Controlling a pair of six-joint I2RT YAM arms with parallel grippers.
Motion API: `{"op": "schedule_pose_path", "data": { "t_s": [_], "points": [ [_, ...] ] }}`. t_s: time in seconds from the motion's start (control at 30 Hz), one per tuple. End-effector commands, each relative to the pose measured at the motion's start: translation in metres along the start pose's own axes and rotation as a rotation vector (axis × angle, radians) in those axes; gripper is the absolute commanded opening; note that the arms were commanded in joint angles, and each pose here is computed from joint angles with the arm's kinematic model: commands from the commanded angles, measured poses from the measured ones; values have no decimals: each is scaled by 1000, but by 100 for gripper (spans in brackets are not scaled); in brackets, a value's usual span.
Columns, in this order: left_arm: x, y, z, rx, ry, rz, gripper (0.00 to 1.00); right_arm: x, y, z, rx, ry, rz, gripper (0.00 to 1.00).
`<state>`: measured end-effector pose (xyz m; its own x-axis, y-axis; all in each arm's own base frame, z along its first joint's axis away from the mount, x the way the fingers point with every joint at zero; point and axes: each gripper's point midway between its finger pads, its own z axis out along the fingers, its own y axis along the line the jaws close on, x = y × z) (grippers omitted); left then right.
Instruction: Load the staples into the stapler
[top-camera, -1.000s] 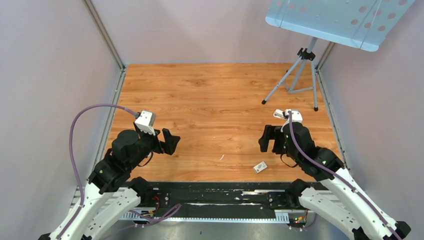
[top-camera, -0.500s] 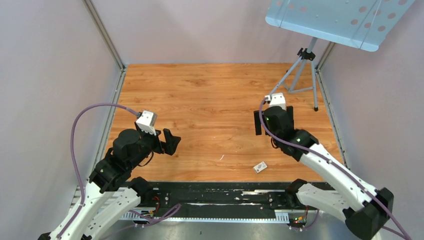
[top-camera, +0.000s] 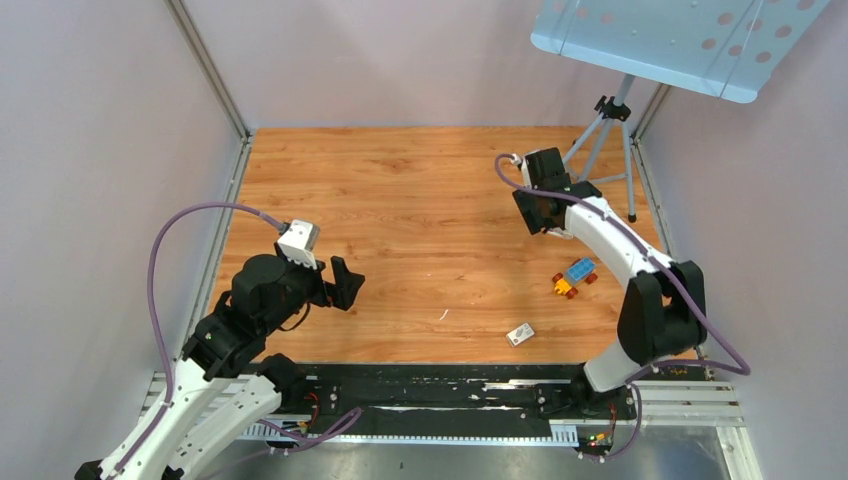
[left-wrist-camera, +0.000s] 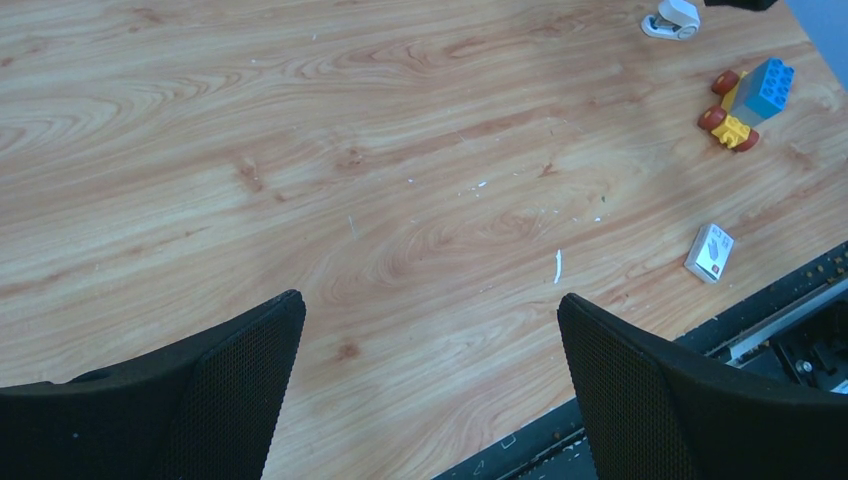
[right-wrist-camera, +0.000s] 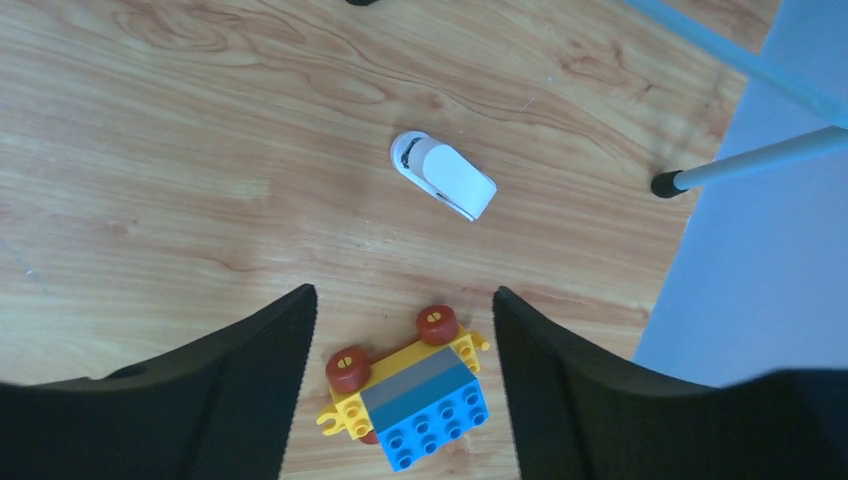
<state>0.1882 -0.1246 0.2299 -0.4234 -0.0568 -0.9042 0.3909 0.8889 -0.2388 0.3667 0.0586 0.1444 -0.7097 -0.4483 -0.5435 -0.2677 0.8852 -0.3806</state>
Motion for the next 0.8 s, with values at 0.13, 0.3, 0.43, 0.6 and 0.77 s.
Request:
{"op": "schedule_pose_path", "data": {
  "t_s": [0.13, 0.3, 0.43, 0.6, 0.77],
  "points": [
    [-7, -6, -2, 32, -23, -4, 100, 11, -18, 45, -78, 183, -118, 56],
    [-7, -6, -1, 29, -19, -4, 100, 35, -20, 63, -155, 362, -189, 55],
    [-7, -5, 0, 26, -18, -5, 100, 42, -27, 75, -179, 375, -169, 59],
    [-6, -5, 0, 22, -12, -3, 100, 45, -26, 89, -215, 371, -164, 62],
    [-4, -5, 3, 19, 2, -2, 100, 49, -16, 101, -261, 382, -157, 62]
  ]
}}
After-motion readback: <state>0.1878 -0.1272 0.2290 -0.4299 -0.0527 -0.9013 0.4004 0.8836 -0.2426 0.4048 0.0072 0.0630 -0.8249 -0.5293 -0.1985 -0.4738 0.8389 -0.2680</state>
